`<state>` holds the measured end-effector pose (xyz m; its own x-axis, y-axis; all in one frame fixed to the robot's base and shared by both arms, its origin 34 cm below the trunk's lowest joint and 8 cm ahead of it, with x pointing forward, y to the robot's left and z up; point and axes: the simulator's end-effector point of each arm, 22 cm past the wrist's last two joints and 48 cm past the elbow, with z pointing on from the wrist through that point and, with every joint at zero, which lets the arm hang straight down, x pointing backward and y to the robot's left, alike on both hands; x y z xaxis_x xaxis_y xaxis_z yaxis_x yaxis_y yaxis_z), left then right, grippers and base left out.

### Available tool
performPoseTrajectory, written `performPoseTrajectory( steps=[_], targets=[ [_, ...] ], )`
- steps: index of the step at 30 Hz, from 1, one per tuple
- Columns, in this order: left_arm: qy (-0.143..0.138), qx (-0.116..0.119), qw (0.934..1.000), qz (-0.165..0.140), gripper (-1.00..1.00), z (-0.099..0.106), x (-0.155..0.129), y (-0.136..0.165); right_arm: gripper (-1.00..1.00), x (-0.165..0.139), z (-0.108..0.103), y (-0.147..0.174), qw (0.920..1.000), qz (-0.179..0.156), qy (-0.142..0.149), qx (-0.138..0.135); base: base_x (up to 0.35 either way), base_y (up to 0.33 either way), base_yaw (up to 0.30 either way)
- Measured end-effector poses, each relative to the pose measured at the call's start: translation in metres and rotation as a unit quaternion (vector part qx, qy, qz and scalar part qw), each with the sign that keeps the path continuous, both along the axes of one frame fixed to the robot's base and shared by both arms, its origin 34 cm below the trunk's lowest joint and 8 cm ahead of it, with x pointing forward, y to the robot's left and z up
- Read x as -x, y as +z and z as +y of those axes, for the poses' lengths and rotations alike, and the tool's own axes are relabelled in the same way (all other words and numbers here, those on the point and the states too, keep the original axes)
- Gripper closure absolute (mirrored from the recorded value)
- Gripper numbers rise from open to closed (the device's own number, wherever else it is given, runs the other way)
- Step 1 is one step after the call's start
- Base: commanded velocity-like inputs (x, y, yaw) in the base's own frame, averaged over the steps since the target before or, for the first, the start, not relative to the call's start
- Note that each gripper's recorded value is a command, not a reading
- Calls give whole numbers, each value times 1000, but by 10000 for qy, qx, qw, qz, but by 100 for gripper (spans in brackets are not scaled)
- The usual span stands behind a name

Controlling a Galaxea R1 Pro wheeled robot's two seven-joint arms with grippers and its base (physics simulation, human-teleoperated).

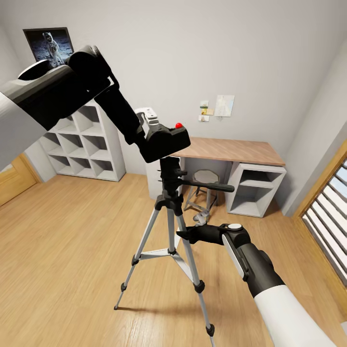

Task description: Attach the digital camera to the camera tripod in the bedroom.

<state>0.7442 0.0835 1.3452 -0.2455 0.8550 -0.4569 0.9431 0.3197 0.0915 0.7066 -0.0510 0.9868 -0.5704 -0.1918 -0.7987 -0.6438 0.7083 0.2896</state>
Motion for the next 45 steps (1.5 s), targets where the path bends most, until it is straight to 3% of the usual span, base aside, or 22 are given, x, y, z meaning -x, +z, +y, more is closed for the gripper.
performPoseTrajectory(
  steps=[9,40,41,45],
  targets=[
    [-11,171,9998,-58,100,-4,0,11,100,0,-5,-1,10000,31,-25,-11,0,0,0],
    [-40,69,9999,-61,100,-4,1,6,100,0,-5,-1,10000,40,-30,-4,0,0,0],
    [-41,69,9999,-60,-100,-4,1,6,100,0,-5,-1,10000,40,-30,-4,0,0,0],
    [-64,80,9999,-55,-100,-5,2,7,100,0,-6,-1,10000,40,-31,-2,0,0,0]
  ],
)
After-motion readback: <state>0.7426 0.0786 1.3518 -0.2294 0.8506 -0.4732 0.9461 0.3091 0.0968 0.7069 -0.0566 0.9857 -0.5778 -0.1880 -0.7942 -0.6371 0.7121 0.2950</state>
